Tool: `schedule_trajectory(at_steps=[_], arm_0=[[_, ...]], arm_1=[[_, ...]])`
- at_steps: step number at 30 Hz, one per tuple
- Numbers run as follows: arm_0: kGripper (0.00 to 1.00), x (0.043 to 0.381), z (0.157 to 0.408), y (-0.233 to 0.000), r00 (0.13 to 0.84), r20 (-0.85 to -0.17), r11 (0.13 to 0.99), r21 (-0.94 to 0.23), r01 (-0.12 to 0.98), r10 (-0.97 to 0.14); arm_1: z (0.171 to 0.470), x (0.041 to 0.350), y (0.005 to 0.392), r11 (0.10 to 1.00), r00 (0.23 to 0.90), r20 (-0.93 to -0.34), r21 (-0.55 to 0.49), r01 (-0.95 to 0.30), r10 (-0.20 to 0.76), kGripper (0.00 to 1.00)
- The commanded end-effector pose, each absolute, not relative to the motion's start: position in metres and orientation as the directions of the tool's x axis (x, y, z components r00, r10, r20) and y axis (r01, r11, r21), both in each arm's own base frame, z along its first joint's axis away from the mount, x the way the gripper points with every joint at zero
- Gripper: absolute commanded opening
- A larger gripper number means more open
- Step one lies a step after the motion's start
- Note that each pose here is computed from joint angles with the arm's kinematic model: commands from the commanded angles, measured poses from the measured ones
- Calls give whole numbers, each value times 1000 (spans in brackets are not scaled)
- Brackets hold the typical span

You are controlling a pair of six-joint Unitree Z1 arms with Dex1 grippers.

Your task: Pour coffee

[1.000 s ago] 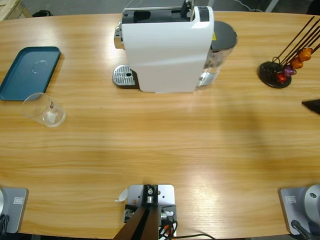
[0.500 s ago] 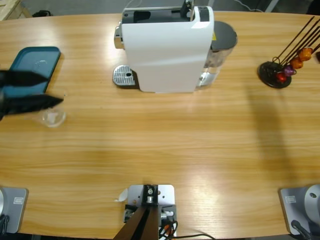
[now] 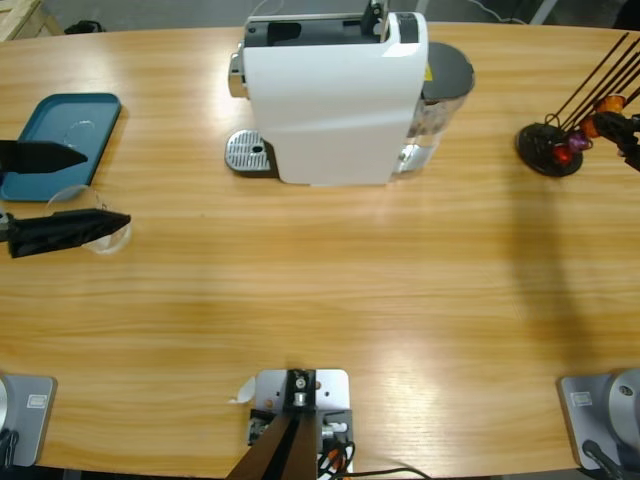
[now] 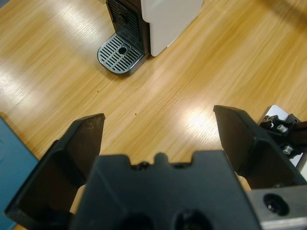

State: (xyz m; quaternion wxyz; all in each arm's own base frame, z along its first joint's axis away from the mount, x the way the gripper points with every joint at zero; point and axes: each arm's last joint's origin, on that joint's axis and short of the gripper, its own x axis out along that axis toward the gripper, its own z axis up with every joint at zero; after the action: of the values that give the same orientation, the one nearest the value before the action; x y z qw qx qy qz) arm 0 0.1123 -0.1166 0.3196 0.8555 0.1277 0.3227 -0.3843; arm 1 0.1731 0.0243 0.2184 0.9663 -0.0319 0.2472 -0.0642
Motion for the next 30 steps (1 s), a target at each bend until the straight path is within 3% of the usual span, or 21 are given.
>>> schedule_trajectory(at_steps=[1,4,9,10,14,16,24,30], arm_0=[[987,119,303,-126,459,-692,675,-55,735,-557],[987,118,301,-125,456,-695,676,-58,735,-556],[987,118,301,-125,455,-697,677,-59,734,-554],[987,118,301,-125,455,-697,677,-59,734,-554],[987,117,299,-124,452,-700,678,-61,733,-552],[987,117,298,-124,451,-703,678,-62,732,-550],[987,109,290,-116,445,-710,685,-71,725,-545],[987,106,285,-112,444,-713,687,-74,723,-543]], arm_1=[[210,182,18,991,859,-496,-88,100,-131,425],[210,184,15,991,861,-491,-85,103,-131,306],[209,185,15,992,860,-495,-87,95,-126,238],[209,185,15,992,860,-495,-88,94,-126,152],[207,187,16,993,859,-499,-85,83,-115,130],[207,187,17,994,860,-499,-88,70,-105,0],[208,186,16,993,865,-492,-102,61,-103,0],[222,181,15,991,886,-447,-105,83,-121,0]])
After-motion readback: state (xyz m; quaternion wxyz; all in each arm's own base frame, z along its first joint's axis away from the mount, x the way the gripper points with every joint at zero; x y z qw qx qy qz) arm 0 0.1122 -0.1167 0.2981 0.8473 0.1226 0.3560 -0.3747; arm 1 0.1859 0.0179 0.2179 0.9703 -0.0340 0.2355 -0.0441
